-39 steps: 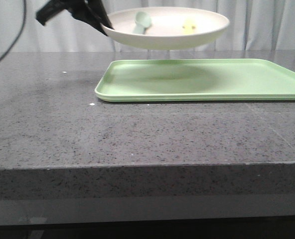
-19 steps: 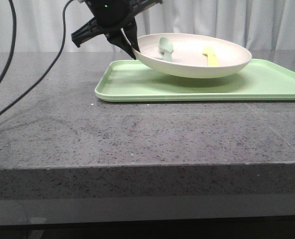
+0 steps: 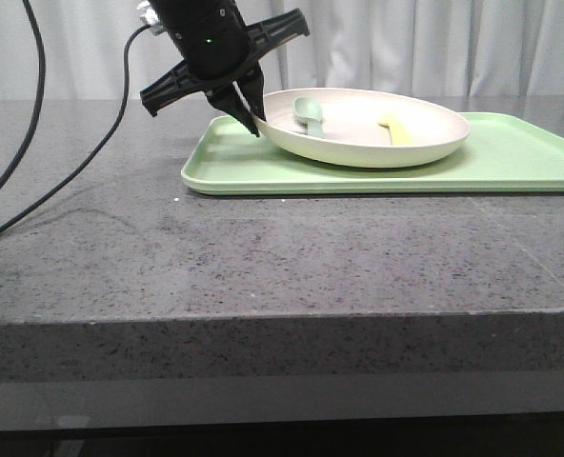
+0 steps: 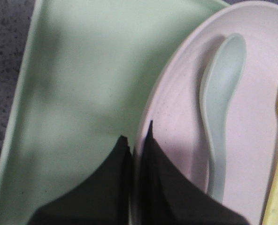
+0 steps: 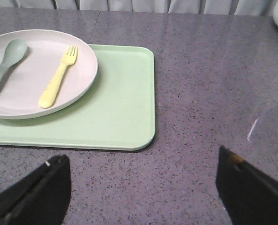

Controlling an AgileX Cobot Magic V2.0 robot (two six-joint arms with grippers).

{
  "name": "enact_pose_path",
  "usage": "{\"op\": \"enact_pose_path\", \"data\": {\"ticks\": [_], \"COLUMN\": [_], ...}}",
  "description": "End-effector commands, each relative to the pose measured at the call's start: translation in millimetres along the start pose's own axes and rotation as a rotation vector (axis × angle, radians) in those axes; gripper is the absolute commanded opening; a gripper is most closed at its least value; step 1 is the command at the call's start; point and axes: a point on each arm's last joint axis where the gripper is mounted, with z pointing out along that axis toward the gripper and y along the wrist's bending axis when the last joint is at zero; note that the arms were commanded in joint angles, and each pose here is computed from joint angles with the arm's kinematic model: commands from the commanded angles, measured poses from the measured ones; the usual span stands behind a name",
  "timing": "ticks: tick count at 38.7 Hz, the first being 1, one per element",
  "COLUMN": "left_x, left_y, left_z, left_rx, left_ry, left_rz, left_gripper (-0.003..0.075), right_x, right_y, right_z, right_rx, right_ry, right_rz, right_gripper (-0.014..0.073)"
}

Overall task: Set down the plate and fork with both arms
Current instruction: 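Lower the plate onto the green tray and open the left gripper, then raise the left gripper away from the plate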

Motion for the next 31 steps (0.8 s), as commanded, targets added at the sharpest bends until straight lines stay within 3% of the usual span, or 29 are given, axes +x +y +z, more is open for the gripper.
{"op": "enact_pose_path", "data": {"ticks": [1,5,11,14,21,27,31], "left_x": [-15,-14,-13,-13,-14,-16,-18], "left_y": [-25,-24,-23,-24,-27,-31,-26], "left_z": [-37,-37,-37,-40,-63,-105,-145], "left_rx": [0.124,0.119,0.110,0.109,0.101,0.080,-0.021], "left_ry": [-0.120,-0.116,-0.104,-0.105,-0.109,-0.149,-0.186], "left_rz": [-0.007,0.003,0.006,0.036,0.171,0.338,0.467], "left_gripper": [0.0011,0.0106,0.0335,0.0390,0.0375,0.0340,0.0306], "right_x": [-18,-18,-18,-18,-18,-18,-18], "right_y": [-1,-1,-1,-1,-1,-1,-1], "right_z": [-3,-3,-3,-3,-3,-3,-3], "right_rx": [0.009,0.009,0.009,0.009,0.009,0.009,0.009], "right_ry": [-0.109,-0.109,-0.109,-0.109,-0.109,-0.109,-0.109], "right_rz": [-0.013,-0.013,-0.013,-0.013,-0.013,-0.013,-0.013], "right_gripper": [0.0645,0.0645,0.0645,0.0645,0.0645,0.0645,0.0645]}}
